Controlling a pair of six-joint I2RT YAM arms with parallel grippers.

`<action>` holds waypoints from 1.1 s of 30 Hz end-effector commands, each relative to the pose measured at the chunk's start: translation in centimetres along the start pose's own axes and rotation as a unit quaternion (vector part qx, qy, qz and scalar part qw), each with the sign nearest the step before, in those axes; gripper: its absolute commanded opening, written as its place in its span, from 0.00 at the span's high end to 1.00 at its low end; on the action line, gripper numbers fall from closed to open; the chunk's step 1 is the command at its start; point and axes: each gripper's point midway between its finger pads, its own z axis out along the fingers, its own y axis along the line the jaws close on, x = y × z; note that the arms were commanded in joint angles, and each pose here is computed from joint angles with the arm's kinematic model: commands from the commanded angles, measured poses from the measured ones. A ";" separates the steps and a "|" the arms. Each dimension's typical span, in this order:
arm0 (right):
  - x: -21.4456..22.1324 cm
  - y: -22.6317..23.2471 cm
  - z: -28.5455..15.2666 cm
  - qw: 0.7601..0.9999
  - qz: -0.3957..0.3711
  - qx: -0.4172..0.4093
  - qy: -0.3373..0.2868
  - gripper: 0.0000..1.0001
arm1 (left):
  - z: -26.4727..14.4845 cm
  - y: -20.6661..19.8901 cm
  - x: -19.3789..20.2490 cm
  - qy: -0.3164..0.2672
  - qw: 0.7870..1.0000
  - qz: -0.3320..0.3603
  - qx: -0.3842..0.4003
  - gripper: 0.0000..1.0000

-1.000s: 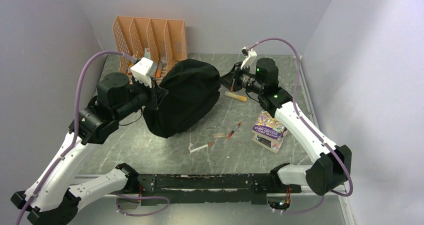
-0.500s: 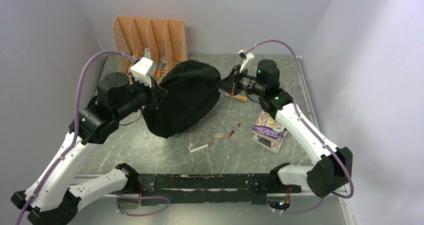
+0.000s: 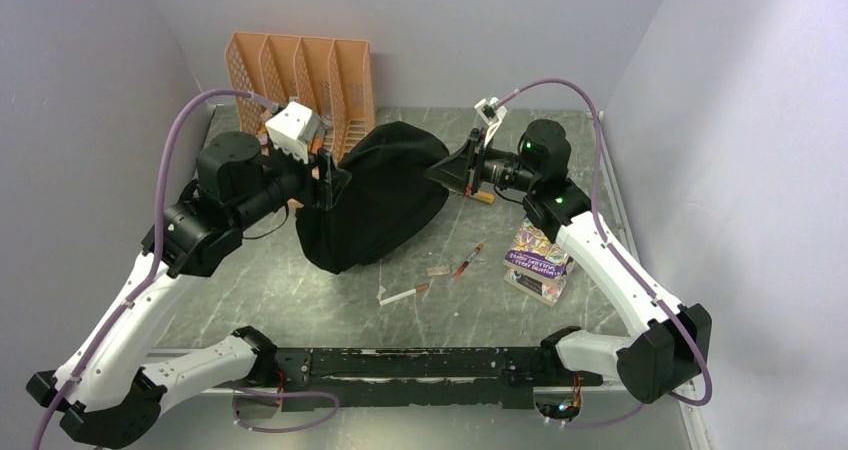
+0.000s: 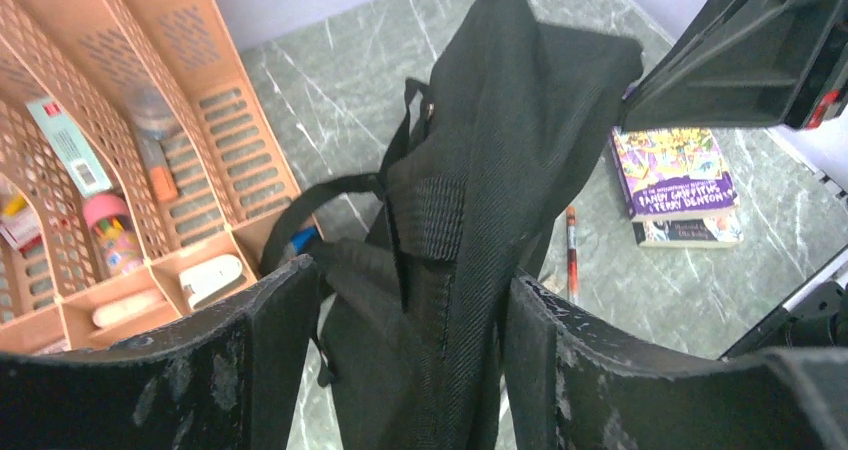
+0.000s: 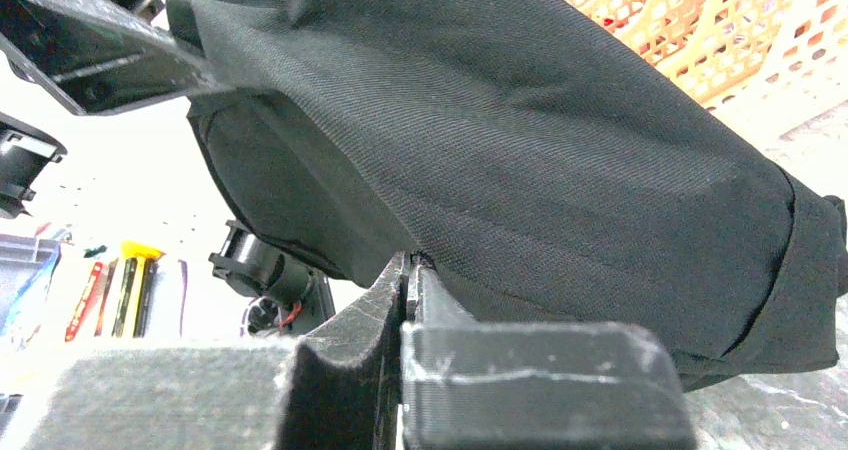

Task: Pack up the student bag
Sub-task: Unzip the student bag at the center of the board.

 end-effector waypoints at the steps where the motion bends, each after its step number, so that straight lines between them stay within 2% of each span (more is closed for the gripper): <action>1: -1.5 1.8 -0.2 0.999 -0.017 -0.030 -0.016 1.00 | -0.2 0.2 -5.0 -0.067 0.997 0.030 -0.005 0.31; 9: -4.1 2.5 -0.1 0.998 -0.016 -0.025 -0.046 1.00 | 2.1 -1.3 -5.3 -0.067 0.996 0.048 0.039 0.29; 18: -7.2 3.2 -0.2 0.997 -0.017 -0.013 -0.075 1.00 | 3.6 -3.3 -5.7 -0.067 0.987 0.105 0.100 0.23; 24: -7.4 3.8 -0.1 0.997 -0.012 -0.026 -0.072 1.00 | 4.3 -4.4 -4.2 -0.053 0.984 0.106 0.137 0.29; 30: -7.5 4.0 0.6 0.997 -0.005 -0.044 -0.065 1.00 | 4.2 -5.4 -3.2 -0.044 0.978 0.108 0.170 0.23; 33: -7.5 3.9 0.9 0.997 -0.004 -0.043 -0.064 1.00 | 4.0 -5.5 -3.7 -0.048 0.979 0.106 0.170 0.15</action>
